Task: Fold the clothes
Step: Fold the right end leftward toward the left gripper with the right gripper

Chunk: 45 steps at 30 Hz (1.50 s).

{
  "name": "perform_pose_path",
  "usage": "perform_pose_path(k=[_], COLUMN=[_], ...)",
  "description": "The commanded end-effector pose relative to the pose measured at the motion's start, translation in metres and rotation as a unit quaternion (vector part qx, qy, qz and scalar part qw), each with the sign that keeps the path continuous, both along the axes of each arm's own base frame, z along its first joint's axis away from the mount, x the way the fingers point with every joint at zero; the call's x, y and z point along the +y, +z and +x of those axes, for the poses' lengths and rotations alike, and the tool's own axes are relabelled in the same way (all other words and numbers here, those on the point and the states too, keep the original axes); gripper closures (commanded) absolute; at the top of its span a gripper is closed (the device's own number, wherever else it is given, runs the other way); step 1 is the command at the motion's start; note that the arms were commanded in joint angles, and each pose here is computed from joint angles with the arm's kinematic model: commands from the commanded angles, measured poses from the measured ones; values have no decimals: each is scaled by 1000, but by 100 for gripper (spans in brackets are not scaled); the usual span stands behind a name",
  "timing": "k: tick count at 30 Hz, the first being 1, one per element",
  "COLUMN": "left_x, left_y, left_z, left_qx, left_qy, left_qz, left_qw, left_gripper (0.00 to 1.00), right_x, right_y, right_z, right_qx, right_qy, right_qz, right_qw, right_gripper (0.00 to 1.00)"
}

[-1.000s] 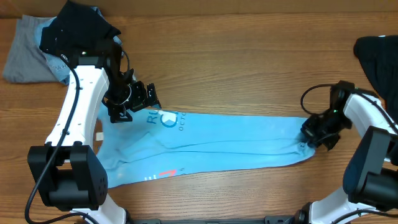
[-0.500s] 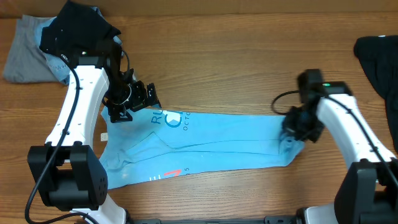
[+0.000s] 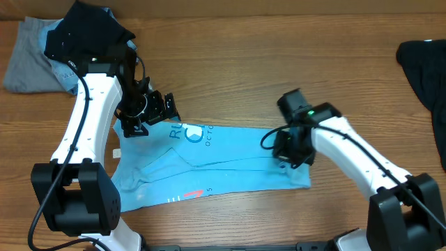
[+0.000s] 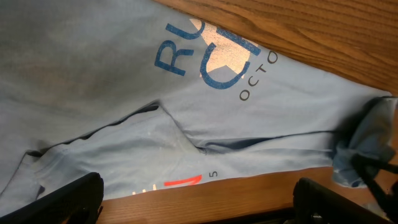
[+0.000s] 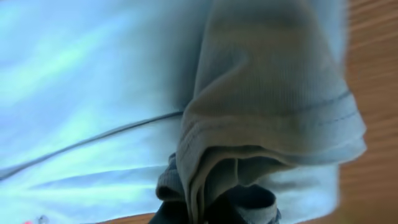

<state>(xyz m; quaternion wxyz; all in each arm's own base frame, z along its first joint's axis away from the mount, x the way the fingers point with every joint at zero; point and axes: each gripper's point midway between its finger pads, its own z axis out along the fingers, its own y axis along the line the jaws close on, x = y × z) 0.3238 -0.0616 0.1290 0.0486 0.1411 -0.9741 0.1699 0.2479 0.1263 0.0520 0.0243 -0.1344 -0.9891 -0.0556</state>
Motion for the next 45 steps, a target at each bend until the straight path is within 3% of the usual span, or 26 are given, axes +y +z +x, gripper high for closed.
perform_pose_path(k=[1, 6, 12, 28, 29, 32, 40, 42, 43, 44, 45], left_x=[-3, -3, -3, -3, -3, -3, -3, -3, -3, -3, -3], left_y=[2, 1, 1, 1, 1, 1, 1, 0, 0, -2, -4], left_z=[-1, -1, -1, -1, -1, -1, -3, -4, -4, -5, -6], left_qx=[-1, -2, -2, -1, -1, -1, -1, 0, 0, 1, 4], left_qy=[-1, -2, -2, -2, -2, -2, -6, -11, -14, -14, -14], left_qz=[-2, -1, -1, -1, -1, -1, -1, -2, -2, -2, -2], left_qw=[1000, 1000, 1000, 1000, 1000, 1000, 1000, 1000, 1000, 1000, 1000], left_gripper=[0, 0, 0, 0, 0, 0, 0, 0, 0, 0, 0], right_x=[27, 57, 81, 119, 120, 124, 106, 91, 84, 79, 73], right_y=[0, 1, 2, 4, 4, 6, 26, 32, 33, 33, 32], right_z=[-12, -20, -29, -27, -27, -23, 6, 15, 19, 22, 27], right_qx=[5, -9, -14, -27, -27, -37, -69, -72, -73, -75, -75], right_qy=[31, 79, 81, 74, 73, 77, 95, 91, 91, 88, 78], right_qz=[44, 61, 70, 127, 129, 135, 118, 101, 98, 97, 96], right_qw=[999, 995, 994, 989, 989, 987, 986, 988, 988, 989, 989], right_gripper=[95, 93, 81, 77, 74, 46, 42, 37, 38, 47, 65])
